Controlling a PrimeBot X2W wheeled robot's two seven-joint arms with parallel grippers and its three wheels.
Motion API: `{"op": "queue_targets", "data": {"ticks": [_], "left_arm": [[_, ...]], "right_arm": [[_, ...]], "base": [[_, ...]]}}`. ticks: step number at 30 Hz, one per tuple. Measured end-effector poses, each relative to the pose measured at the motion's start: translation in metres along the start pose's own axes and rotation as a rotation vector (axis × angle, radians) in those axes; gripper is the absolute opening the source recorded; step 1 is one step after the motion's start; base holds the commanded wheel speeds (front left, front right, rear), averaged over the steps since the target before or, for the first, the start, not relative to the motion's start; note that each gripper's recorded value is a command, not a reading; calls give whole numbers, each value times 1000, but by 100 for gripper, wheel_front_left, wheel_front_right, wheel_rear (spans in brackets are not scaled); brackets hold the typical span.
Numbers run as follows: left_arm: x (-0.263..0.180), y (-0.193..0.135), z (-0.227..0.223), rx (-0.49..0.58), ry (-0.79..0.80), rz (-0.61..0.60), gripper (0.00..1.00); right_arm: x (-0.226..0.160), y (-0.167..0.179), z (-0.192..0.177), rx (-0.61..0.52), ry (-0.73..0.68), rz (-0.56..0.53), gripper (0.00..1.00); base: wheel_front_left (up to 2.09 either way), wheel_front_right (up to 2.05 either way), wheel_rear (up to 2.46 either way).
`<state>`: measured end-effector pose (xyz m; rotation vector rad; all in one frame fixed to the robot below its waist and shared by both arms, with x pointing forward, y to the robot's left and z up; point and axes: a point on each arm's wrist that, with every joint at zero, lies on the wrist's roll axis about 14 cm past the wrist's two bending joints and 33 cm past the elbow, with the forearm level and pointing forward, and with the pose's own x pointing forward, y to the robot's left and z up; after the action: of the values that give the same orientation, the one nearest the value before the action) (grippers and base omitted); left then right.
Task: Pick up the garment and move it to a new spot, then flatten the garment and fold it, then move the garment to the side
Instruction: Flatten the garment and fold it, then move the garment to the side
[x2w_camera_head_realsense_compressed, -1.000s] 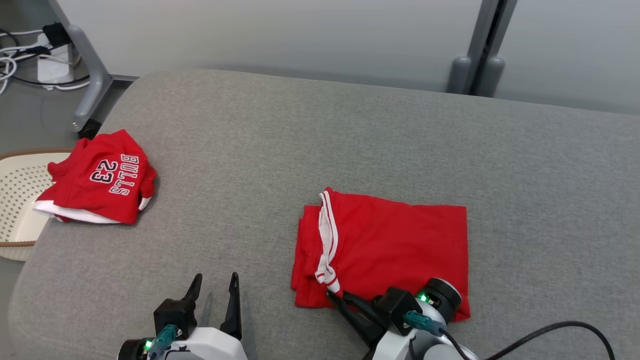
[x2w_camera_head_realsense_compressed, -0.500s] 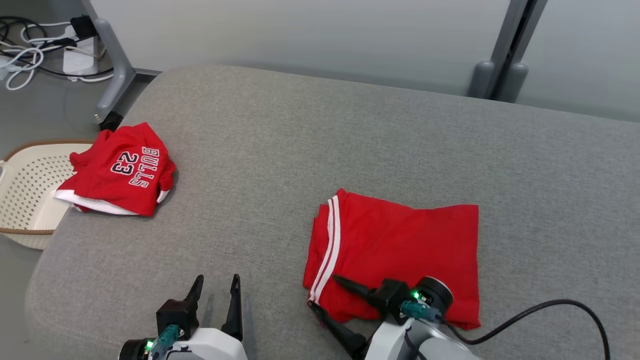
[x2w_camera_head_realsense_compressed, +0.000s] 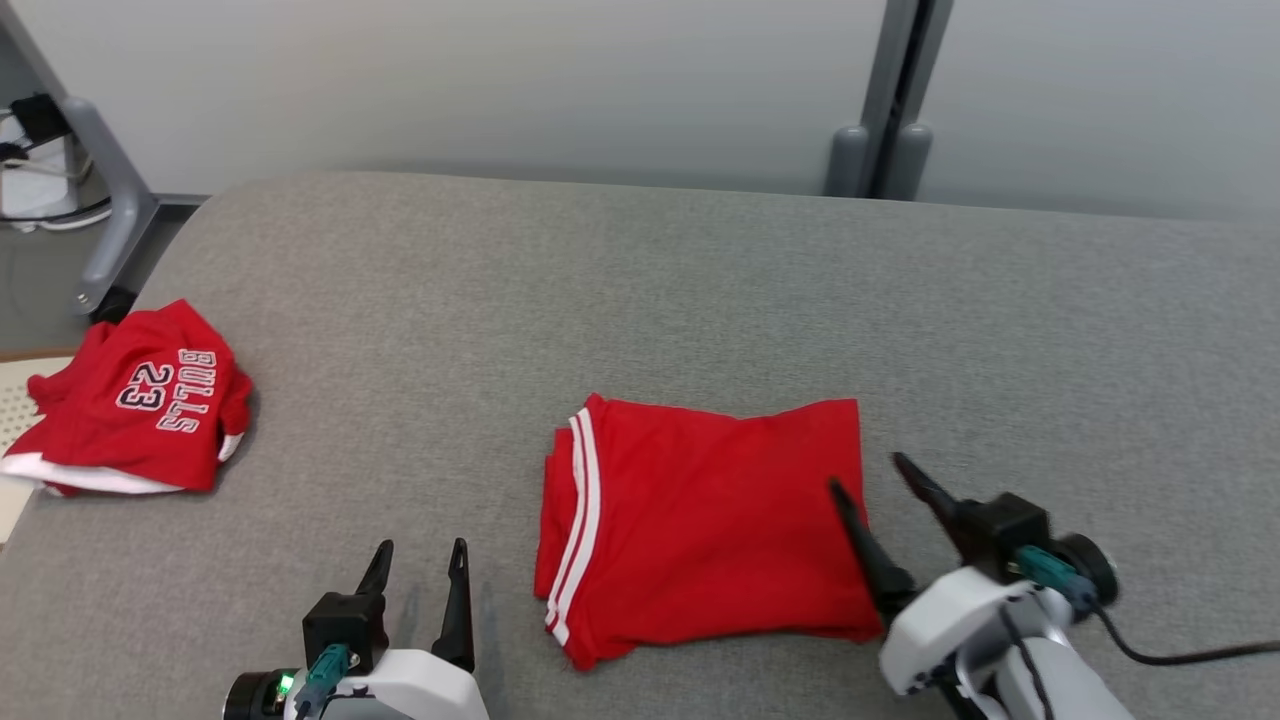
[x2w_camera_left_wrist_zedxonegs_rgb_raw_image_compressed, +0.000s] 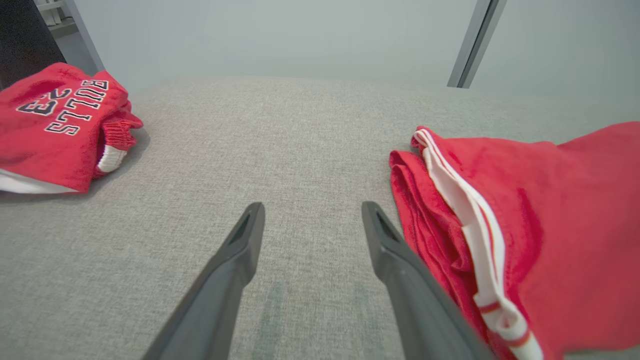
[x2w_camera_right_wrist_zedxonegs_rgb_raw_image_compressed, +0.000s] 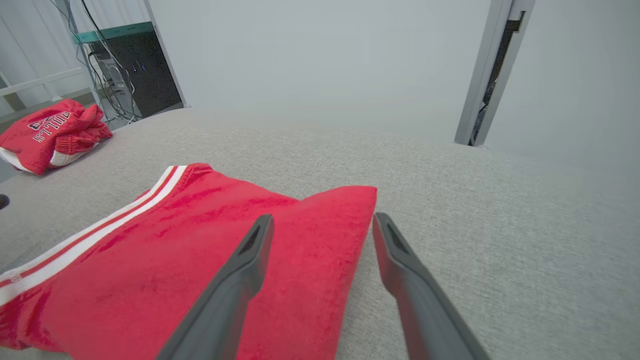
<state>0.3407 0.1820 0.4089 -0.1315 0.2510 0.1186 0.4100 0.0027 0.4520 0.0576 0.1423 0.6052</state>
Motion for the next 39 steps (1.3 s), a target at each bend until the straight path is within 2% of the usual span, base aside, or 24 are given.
{"op": "queue_targets", "data": {"ticks": [7, 14, 23, 29, 39], "left_arm": [[5, -9, 5, 36, -18, -24, 100], [2, -13, 5, 54, -24, -37, 100], [-1, -14, 6, 91, -33, -50, 100], [-1, -13, 8, 92, -40, -48, 100], [-8, -3, -1, 66, -14, -20, 100]], "right_arm": [[-46, -66, -1, 25, -31, -245, 100], [-86, -89, -2, 43, -52, -369, 100], [-118, -101, 0, 78, -83, -452, 100], [-121, -100, -2, 80, -80, -458, 100], [-71, -52, -9, 133, -37, -260, 100]], "base": [[0, 0, 0], [0, 0, 0], [0, 0, 0], [0, 0, 0], [0, 0, 0]]}}
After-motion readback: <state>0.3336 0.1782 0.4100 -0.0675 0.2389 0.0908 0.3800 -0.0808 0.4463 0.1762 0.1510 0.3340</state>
